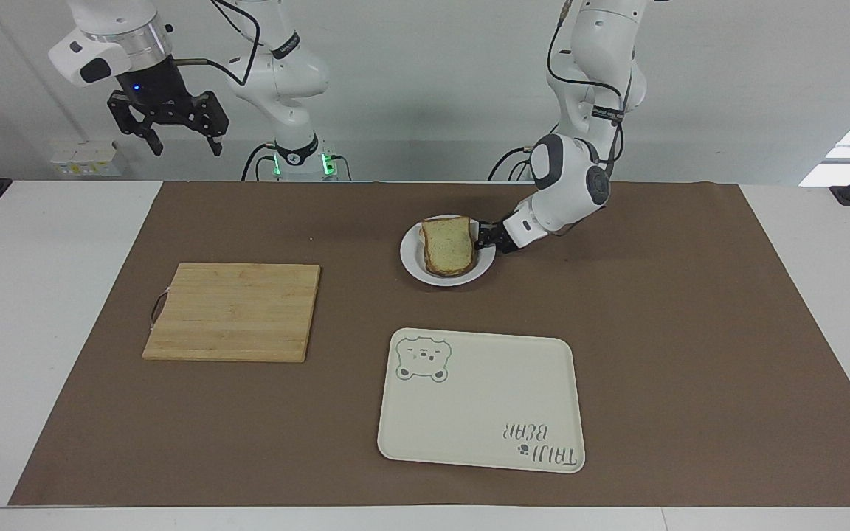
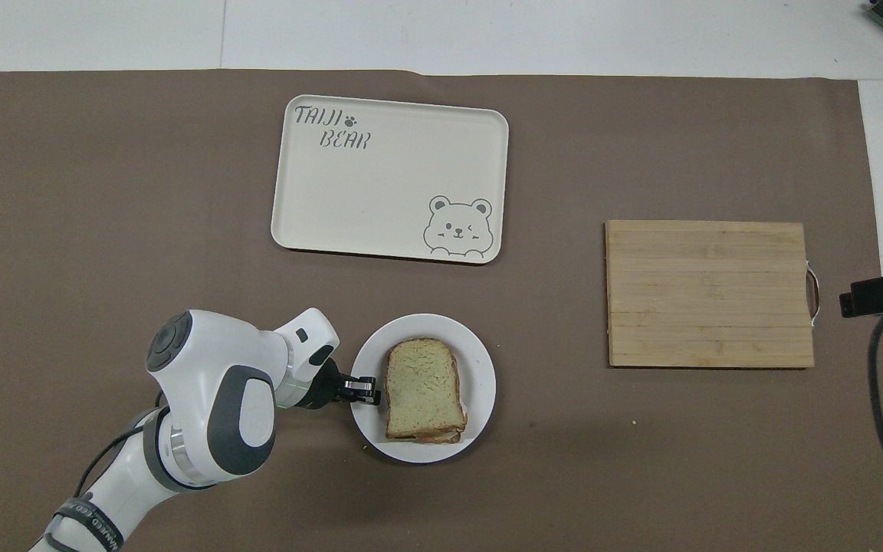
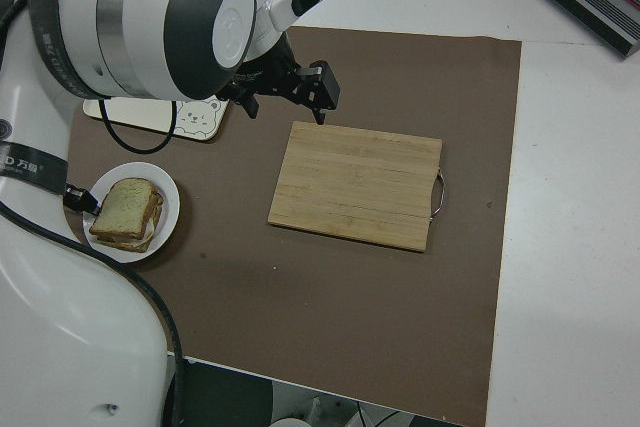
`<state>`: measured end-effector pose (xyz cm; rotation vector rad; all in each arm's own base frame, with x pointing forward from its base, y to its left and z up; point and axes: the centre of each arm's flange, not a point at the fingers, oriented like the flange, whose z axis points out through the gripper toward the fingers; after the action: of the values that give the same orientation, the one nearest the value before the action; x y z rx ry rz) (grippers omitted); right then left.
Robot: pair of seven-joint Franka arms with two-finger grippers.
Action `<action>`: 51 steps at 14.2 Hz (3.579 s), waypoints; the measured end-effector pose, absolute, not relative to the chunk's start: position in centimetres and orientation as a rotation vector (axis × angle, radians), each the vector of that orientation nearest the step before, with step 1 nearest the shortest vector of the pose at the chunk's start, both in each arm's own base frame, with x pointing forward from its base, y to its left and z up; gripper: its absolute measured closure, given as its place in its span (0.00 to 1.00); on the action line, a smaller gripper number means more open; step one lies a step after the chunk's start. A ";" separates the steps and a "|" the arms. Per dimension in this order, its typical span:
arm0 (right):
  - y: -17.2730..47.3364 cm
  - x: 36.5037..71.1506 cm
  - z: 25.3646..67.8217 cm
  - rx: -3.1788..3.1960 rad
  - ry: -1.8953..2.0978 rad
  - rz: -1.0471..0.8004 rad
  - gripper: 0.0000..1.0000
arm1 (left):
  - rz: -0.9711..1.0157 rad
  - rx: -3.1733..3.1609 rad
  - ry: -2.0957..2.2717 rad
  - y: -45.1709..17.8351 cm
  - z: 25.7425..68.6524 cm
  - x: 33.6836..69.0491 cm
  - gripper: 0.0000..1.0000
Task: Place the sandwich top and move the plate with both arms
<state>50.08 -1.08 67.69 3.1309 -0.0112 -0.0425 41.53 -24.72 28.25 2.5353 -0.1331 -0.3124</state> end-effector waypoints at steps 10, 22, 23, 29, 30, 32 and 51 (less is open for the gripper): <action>-2.2 50.2 67.5 3.134 0.036 -0.029 0.00 | -0.375 2.333 -0.097 -17.7 31.5 49.5 0.91; -2.2 50.2 67.5 3.134 0.036 -0.029 0.00 | -0.243 2.263 -0.122 -17.2 37.6 63.6 0.91; -2.2 50.2 67.5 3.134 0.036 -0.029 0.00 | -0.248 2.262 -0.127 -17.6 37.3 64.4 0.91; -2.2 50.2 67.4 3.134 0.035 -0.029 0.00 | -0.259 2.249 -0.147 -19.6 32.6 68.7 0.91; -2.2 50.2 67.4 3.134 0.035 -0.030 0.00 | -0.254 2.253 -0.141 -19.9 31.6 69.1 0.91; -2.2 50.2 67.4 3.134 0.035 -0.030 0.00 | -0.233 2.255 -0.141 -20.9 30.6 69.6 0.91; -2.2 50.1 67.4 3.134 0.036 -0.031 0.00 | -0.027 2.543 -0.184 -15.2 33.3 72.6 0.00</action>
<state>50.15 -2.22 67.38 3.1340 0.0355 -0.0314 72.58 -15.24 33.34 2.5432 -0.1836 -0.0271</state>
